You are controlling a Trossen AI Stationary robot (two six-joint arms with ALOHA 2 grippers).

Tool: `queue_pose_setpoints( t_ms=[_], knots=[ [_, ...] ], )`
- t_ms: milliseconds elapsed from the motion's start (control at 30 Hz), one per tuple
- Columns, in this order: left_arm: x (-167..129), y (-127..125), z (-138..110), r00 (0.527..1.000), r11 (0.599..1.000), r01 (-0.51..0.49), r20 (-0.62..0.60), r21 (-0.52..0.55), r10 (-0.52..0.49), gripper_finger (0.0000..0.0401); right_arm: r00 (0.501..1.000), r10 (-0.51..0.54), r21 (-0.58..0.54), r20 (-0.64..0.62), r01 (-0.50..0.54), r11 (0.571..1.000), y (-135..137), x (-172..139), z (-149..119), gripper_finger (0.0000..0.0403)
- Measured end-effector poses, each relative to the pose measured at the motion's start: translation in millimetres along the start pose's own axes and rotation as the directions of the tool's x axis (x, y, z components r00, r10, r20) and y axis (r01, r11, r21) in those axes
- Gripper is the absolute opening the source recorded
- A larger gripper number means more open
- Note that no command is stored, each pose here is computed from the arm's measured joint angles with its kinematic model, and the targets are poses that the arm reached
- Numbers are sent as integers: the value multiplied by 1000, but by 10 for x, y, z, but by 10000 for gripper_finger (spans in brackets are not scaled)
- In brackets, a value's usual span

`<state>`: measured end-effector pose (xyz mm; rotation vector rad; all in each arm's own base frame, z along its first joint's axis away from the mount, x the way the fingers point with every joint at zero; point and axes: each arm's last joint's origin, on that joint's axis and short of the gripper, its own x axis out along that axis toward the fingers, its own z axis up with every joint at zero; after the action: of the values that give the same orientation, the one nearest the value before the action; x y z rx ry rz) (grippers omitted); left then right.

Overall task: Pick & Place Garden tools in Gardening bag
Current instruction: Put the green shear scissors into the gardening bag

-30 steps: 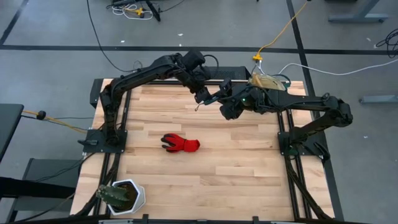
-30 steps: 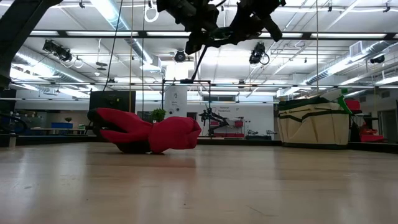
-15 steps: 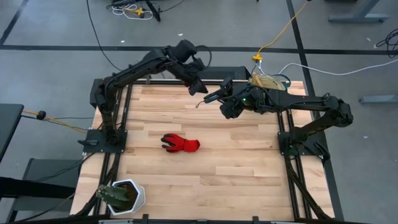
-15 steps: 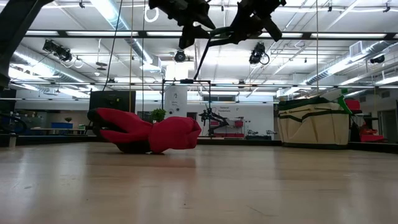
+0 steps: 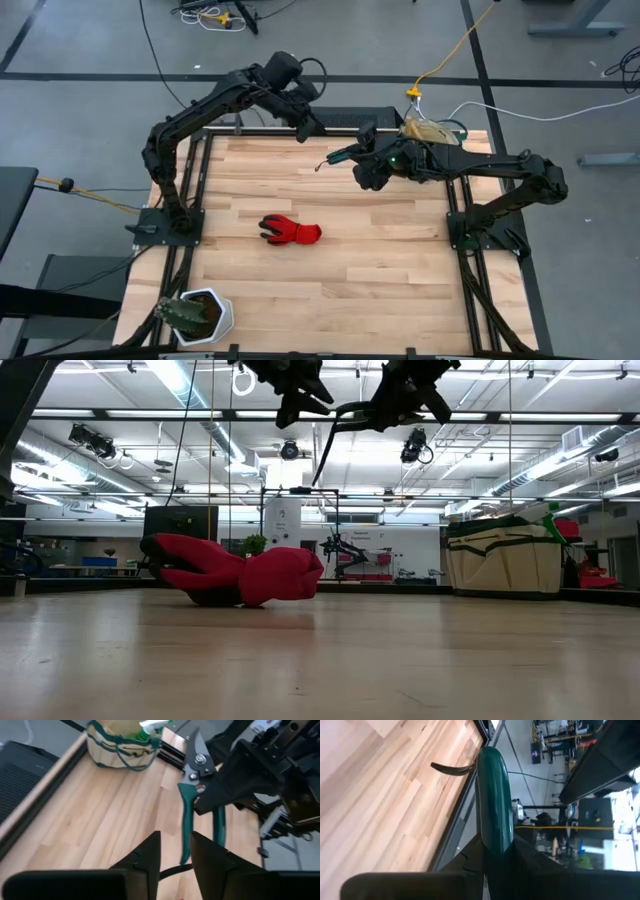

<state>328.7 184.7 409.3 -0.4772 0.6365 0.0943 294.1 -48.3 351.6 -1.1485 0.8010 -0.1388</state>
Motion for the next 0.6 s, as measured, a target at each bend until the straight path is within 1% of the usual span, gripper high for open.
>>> queue_pose_setpoints(
  t_ms=[167, 300, 400, 467, 600],
  knots=[
    [-40, -20, 10, 999, 999, -35, 20, 29, 34, 65, 1000, 1, 91, 3, -2, 996, 0, 0, 1, 53],
    [-75, -67, 20, 999, 998, -33, 38, 49, 31, 31, 1000, -6, 127, 6, 6, 992, -8, -1, 4, 54],
    [-76, -72, 25, 999, 998, -24, 42, 52, 22, 10, 1000, -19, 133, 11, 17, 991, -21, -2, 9, 54],
    [-76, -73, 25, 999, 998, -21, 42, 52, 18, 5, 1000, -25, 136, 14, 23, 990, -28, -2, 13, 54],
    [-72, -81, 24, 999, 998, -19, 41, 53, 17, 9, 999, -29, 138, 14, 26, 990, -31, -4, 13, 54]
  ],
)
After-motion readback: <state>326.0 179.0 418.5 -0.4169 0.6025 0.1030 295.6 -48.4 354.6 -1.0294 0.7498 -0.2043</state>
